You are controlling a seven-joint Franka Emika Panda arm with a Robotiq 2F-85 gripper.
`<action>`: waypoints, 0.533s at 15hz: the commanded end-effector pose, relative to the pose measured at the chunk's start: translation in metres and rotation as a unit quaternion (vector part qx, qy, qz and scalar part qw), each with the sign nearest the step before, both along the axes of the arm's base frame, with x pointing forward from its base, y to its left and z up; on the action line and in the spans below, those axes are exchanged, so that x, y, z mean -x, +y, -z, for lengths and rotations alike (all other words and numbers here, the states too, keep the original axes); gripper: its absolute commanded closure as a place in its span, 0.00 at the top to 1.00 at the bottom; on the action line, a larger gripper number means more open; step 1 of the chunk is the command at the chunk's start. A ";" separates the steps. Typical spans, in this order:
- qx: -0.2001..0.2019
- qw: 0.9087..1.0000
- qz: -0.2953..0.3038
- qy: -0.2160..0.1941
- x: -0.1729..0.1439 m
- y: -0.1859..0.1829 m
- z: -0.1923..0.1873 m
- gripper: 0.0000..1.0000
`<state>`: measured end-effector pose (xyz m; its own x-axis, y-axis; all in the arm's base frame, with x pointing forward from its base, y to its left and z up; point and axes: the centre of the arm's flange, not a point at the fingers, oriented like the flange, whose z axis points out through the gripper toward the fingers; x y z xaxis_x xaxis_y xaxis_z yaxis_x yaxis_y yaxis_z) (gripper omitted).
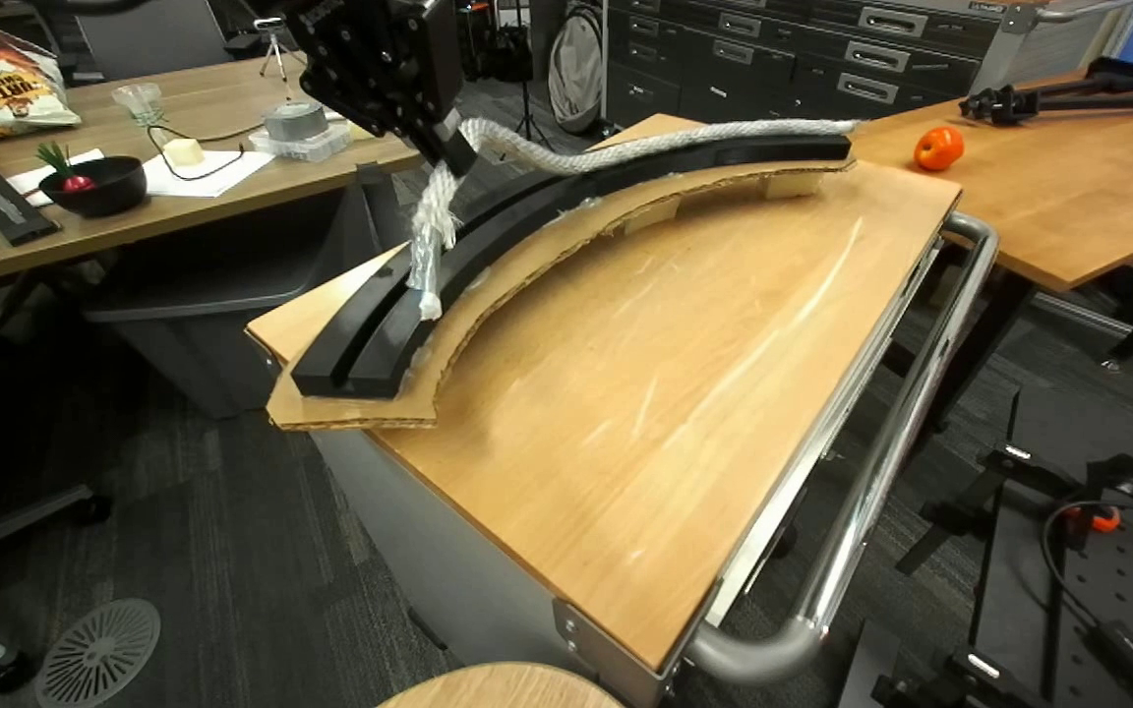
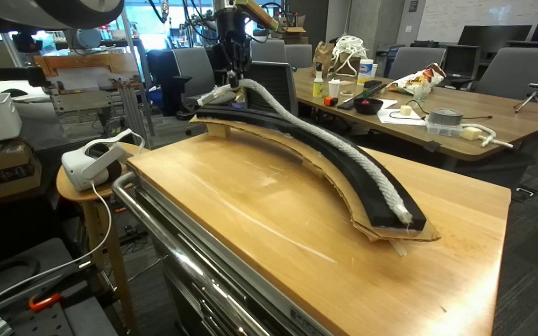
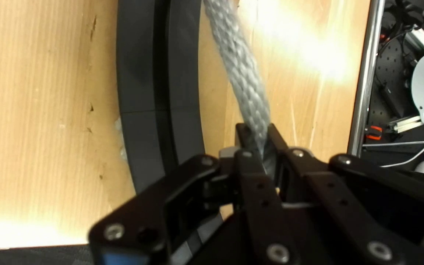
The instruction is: Put the rope along the center of the black object
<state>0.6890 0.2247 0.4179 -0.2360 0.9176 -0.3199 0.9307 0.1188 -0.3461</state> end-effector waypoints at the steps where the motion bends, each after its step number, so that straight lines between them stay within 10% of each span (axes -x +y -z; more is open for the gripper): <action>1: -0.058 0.998 0.030 -0.019 -0.039 -0.009 -0.023 0.03; 8: -0.116 0.984 0.106 -0.089 -0.055 -0.042 -0.027 0.03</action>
